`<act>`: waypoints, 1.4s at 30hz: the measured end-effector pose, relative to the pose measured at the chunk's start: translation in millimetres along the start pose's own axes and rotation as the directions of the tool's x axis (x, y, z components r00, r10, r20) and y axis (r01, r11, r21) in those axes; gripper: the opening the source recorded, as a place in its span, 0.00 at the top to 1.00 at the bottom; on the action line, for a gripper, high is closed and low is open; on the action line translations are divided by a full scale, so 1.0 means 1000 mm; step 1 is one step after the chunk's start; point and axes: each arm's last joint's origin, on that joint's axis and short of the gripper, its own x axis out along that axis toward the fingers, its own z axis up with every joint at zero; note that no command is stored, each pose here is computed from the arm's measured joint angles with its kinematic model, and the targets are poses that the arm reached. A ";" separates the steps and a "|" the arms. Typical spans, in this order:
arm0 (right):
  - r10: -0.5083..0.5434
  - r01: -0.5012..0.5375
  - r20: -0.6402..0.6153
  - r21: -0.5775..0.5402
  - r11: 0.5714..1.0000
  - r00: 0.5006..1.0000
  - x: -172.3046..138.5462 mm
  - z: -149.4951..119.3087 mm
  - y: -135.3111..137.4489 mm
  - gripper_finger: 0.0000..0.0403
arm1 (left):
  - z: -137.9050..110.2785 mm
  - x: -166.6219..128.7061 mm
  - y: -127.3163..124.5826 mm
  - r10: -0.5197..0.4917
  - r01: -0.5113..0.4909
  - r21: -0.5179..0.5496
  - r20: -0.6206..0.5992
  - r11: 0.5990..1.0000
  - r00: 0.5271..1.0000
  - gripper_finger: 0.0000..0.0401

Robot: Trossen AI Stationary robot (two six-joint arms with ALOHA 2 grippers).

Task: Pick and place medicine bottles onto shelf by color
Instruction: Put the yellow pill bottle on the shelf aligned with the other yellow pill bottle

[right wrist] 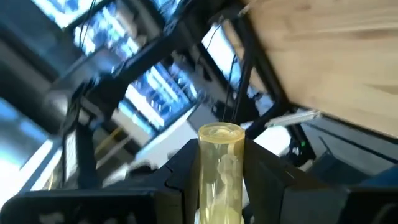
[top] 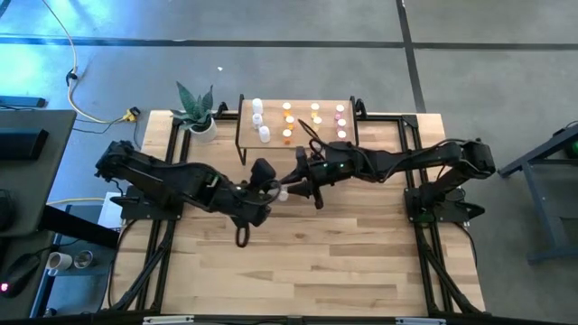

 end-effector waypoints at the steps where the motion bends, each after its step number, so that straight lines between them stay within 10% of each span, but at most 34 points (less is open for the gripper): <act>1: 0.006 -0.007 -0.021 -0.018 1.000 1.000 0.000 0.000 0.002 0.76 | 0.000 -0.003 0.000 0.012 -0.012 -0.008 0.002 1.000 1.000 0.60; 14: 0.101 -0.150 -0.197 -0.251 0.956 0.975 -0.006 -0.003 0.021 0.76 | -0.022 -0.035 0.018 -0.016 0.042 -0.183 0.144 0.982 0.989 0.60; 42: 0.050 -0.193 -0.348 -0.390 0.900 0.936 -0.004 -0.022 0.015 0.76 | -0.014 -0.026 0.033 -0.006 0.066 -0.182 0.312 0.981 0.950 0.60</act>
